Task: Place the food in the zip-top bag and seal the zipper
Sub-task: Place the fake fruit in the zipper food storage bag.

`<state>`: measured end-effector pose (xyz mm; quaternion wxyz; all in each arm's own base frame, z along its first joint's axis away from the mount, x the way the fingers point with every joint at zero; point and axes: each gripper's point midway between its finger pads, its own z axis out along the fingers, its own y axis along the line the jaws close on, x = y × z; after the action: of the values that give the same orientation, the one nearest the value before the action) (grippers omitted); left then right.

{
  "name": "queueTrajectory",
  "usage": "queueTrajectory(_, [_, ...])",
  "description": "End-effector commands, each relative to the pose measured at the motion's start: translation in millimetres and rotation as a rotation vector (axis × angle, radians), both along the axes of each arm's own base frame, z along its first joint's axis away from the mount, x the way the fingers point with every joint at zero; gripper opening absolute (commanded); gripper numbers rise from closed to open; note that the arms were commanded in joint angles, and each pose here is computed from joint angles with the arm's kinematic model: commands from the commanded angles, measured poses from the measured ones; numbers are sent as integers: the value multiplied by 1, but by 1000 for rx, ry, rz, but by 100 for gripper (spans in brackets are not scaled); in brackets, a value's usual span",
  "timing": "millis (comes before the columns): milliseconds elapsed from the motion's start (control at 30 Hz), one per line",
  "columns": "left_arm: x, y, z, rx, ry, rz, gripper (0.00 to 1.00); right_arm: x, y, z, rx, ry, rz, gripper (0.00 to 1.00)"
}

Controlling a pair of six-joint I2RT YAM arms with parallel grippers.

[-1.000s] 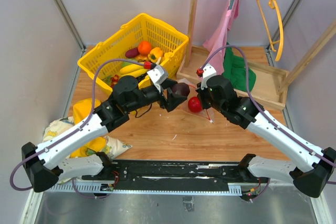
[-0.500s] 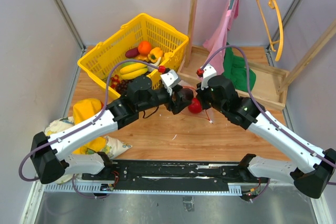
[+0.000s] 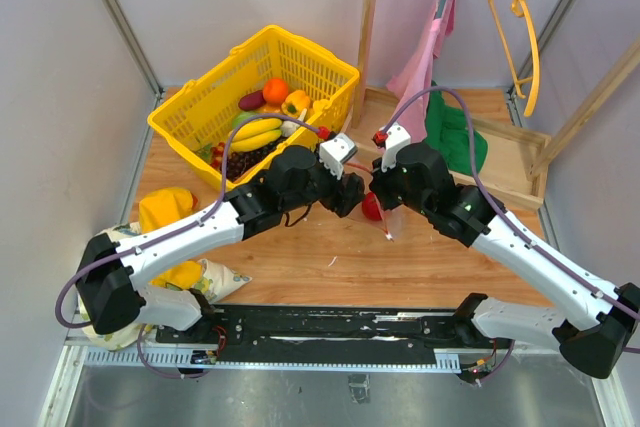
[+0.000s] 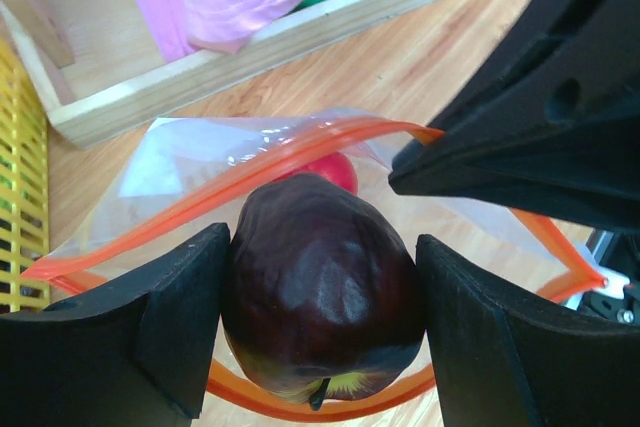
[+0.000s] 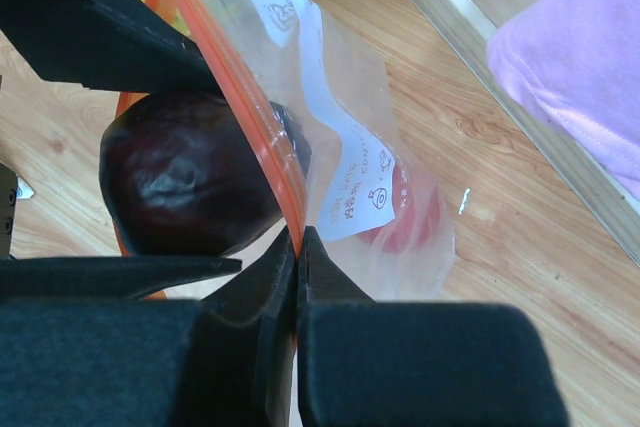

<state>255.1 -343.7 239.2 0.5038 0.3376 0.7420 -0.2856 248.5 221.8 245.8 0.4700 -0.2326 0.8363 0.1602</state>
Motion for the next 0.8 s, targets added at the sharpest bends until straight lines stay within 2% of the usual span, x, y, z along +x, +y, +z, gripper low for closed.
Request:
queueTrajectory(0, [12,-6,30,-126,-6,97,67,4,6,18,67,-25,3,1])
queueTrajectory(433, [22,-3,21,-116,38,191,85,4,5,16,69,-21,-4,1])
queueTrajectory(767, [12,1,33,-145,107,201,87,5,1,17,61,-27,-25,1])
